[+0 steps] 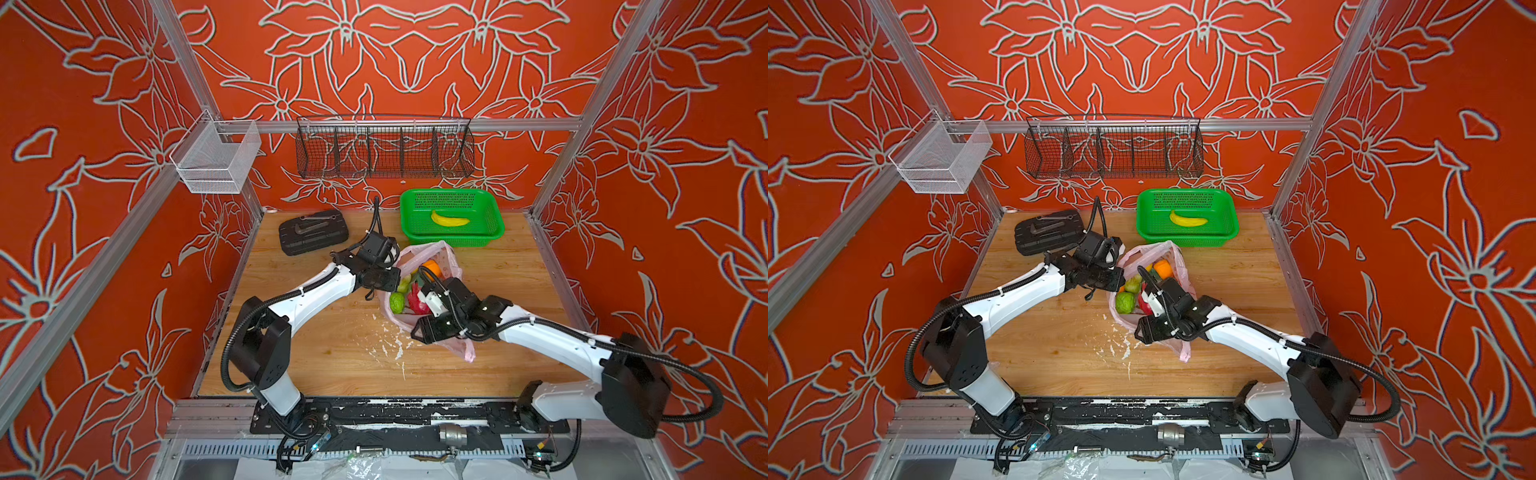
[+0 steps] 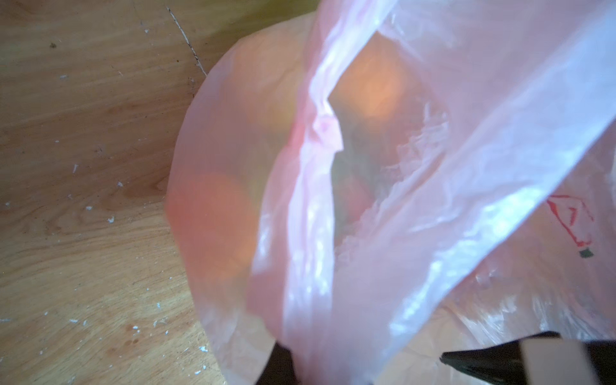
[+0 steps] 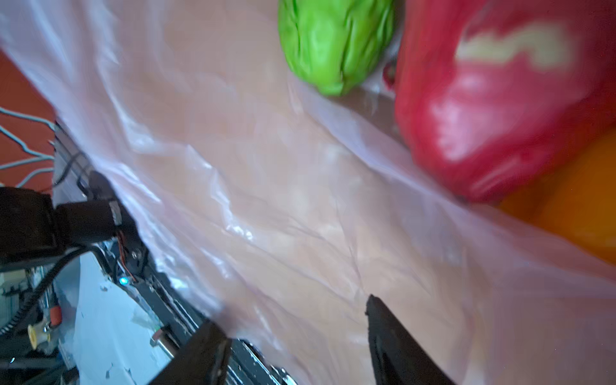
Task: Untie the knot of the plastic bag and take out the fruit
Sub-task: 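Lower the right gripper into the bag and grasp the red dragon fruit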
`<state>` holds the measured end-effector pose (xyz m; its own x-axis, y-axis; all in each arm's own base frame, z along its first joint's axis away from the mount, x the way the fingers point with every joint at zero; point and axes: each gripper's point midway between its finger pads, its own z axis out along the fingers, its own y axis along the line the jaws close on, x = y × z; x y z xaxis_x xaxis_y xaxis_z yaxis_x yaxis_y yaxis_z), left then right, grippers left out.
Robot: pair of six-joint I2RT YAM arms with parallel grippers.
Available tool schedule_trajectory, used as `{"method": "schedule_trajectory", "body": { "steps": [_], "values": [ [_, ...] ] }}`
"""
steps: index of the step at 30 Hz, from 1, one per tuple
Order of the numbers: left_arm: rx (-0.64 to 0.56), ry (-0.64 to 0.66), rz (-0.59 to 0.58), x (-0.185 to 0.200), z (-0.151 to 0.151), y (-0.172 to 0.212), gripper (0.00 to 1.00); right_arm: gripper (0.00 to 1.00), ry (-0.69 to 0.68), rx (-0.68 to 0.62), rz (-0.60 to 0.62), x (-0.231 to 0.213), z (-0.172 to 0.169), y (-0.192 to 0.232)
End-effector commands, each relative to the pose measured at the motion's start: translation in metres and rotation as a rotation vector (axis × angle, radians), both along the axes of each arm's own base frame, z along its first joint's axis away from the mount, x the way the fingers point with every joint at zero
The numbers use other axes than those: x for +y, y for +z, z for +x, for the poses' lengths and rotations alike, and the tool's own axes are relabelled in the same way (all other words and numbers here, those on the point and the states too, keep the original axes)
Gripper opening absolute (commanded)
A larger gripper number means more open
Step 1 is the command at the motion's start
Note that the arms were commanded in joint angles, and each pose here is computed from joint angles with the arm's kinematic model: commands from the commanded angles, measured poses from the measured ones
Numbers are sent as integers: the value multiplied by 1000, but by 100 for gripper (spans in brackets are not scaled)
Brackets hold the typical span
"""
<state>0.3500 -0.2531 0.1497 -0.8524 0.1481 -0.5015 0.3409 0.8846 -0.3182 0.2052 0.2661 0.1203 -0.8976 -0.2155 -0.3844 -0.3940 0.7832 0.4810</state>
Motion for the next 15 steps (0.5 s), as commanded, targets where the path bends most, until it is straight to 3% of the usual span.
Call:
{"method": "schedule_trajectory", "body": {
  "steps": [1,8,11,15],
  "values": [
    [-15,11,-50,0,-3,14,14,73,-97,-201,36,0,36,53],
    [-12,23,-40,3,-4,12,14,84,-220,-331,3,0,76,82],
    [-10,32,-47,3,-4,14,14,78,-248,-332,-97,-6,89,71],
    [-2,61,-62,4,-1,16,14,77,-242,-304,-269,-15,99,44]
  ]
}}
